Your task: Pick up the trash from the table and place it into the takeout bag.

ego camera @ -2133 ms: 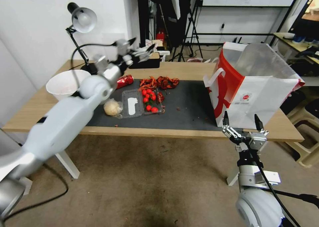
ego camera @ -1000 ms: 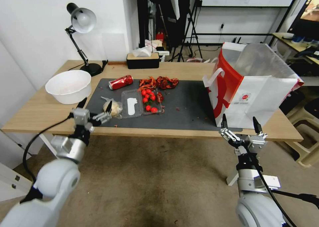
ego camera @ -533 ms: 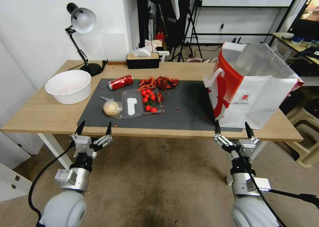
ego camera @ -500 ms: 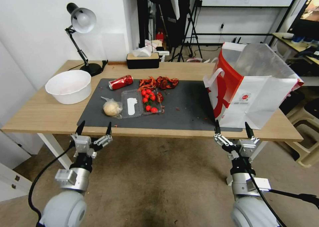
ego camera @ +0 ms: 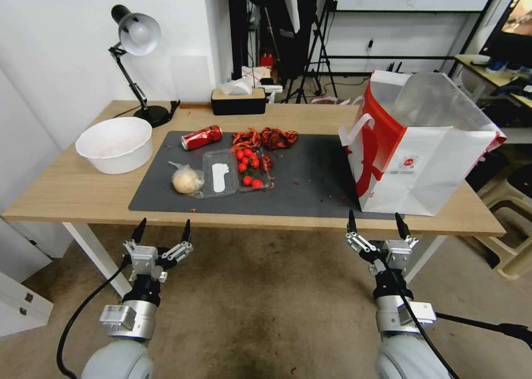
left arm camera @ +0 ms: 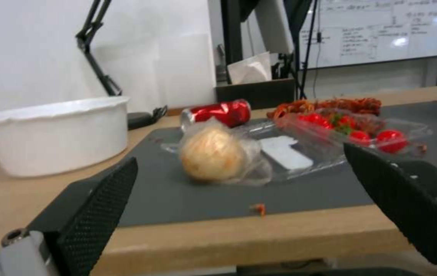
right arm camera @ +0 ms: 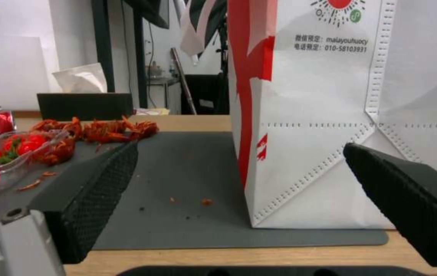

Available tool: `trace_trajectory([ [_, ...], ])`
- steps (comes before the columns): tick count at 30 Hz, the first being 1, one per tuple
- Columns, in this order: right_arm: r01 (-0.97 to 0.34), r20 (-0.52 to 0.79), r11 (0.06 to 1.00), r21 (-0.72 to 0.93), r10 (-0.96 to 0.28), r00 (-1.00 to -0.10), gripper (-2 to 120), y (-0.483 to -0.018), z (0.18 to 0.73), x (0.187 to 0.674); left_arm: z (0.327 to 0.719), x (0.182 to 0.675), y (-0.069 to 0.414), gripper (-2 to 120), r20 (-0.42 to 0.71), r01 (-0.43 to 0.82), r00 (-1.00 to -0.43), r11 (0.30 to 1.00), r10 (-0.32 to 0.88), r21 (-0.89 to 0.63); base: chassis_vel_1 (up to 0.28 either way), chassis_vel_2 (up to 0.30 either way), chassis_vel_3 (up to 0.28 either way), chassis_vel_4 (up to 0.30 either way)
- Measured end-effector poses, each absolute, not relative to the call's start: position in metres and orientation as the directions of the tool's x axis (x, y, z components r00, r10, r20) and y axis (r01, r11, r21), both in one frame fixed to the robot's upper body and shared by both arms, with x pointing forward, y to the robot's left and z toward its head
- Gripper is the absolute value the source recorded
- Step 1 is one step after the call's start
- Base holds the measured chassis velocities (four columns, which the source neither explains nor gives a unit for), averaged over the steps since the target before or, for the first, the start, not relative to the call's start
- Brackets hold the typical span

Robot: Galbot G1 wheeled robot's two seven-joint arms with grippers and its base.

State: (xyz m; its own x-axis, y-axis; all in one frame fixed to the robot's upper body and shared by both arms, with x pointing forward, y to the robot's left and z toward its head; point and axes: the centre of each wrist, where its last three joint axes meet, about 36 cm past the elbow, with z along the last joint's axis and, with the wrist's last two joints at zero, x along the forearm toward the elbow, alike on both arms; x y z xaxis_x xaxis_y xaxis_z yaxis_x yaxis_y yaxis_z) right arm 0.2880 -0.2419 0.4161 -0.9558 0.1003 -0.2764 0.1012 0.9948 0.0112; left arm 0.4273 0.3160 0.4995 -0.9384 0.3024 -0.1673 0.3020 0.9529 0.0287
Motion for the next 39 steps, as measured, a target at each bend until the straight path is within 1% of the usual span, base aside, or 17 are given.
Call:
trace_trajectory([
  [2, 0.101, -0.272, 0.995, 0.011, 0.1, -0.957, 100, -0.242, 0.416, 0.286, 0.482, 0.402, 0.315, 100, -0.146, 0.246, -0.958, 0.969, 0.248, 0.033, 0.0, 0.0, 0.0, 0.0],
  [3, 0.101, -0.272, 0.995, 0.011, 0.1, -0.957, 100, -0.242, 0.416, 0.286, 0.482, 0.402, 0.315, 100, -0.146, 0.246, -0.958, 0.969, 0.248, 0.033, 0.0, 0.0, 0.0, 0.0],
  [6, 0.1, -0.268, 0.995, 0.01, 0.099, -0.958, 100, -0.241, 0.415, 0.284, 0.465, 0.371, 0.308, 100, -0.132, 0.179, -0.974, 0.983, 0.183, 0.045, 0.0, 0.0, 0.0, 0.0],
  [7, 0.1, -0.268, 0.995, 0.01, 0.099, -0.958, 100, -0.241, 0.415, 0.284, 0.465, 0.371, 0.308, 100, -0.132, 0.179, -0.974, 0.983, 0.183, 0.045, 0.0, 0.0, 0.0, 0.0],
  [10, 0.097, -0.259, 0.995, 0.003, 0.095, -0.961, 100, -0.24, 0.414, 0.28, 0.445, 0.341, 0.3, 100, -0.126, 0.116, -0.984, 0.992, 0.122, 0.057, 0.0, 0.0, 0.0, 0.0],
  [11, 0.097, -0.259, 0.995, 0.003, 0.095, -0.961, 100, -0.24, 0.414, 0.28, 0.445, 0.341, 0.3, 100, -0.126, 0.116, -0.984, 0.992, 0.122, 0.057, 0.0, 0.0, 0.0, 0.0],
  [14, 0.092, -0.236, 0.996, -0.008, 0.088, -0.968, 100, -0.237, 0.41, 0.277, 0.421, 0.311, 0.291, 100, -0.119, 0.076, -0.99, 0.996, 0.081, 0.047, 0.0, 0.0, 0.0, 0.0],
  [15, 0.092, -0.236, 0.996, -0.008, 0.088, -0.968, 100, -0.237, 0.41, 0.277, 0.421, 0.311, 0.291, 100, -0.119, 0.076, -0.99, 0.996, 0.081, 0.047, 0.0, 0.0, 0.0, 0.0],
  [21, 0.077, -0.189, 0.997, -0.019, 0.072, -0.979, 100, -0.226, 0.398, 0.273, 0.393, 0.278, 0.275, 100, -0.1, 0.045, -0.994, 0.998, 0.048, 0.032, 0.0, 0.0, 0.0, 0.0],
  [31, 0.064, -0.151, 0.998, -0.012, 0.062, -0.987, 100, -0.216, 0.385, 0.269, 0.375, 0.261, 0.264, 100, -0.09, 0.035, -0.995, 0.999, 0.036, 0.017, 0.0, 0.0, 0.0, 0.0],
  [35, 0.065, -0.146, 0.998, -0.009, 0.063, -0.987, 100, -0.215, 0.383, 0.269, 0.375, 0.264, 0.26, 100, -0.102, 0.064, -0.993, 0.998, 0.067, 0.028, 0.0, 0.0, 0.0, 0.0],
  [39, 0.065, -0.146, 0.998, -0.01, 0.063, -0.987, 100, -0.215, 0.383, 0.269, 0.378, 0.274, 0.26, 96, -0.112, 0.092, -0.989, 0.995, 0.096, 0.046, 0.0, 0.0, 0.0, 0.0],
])
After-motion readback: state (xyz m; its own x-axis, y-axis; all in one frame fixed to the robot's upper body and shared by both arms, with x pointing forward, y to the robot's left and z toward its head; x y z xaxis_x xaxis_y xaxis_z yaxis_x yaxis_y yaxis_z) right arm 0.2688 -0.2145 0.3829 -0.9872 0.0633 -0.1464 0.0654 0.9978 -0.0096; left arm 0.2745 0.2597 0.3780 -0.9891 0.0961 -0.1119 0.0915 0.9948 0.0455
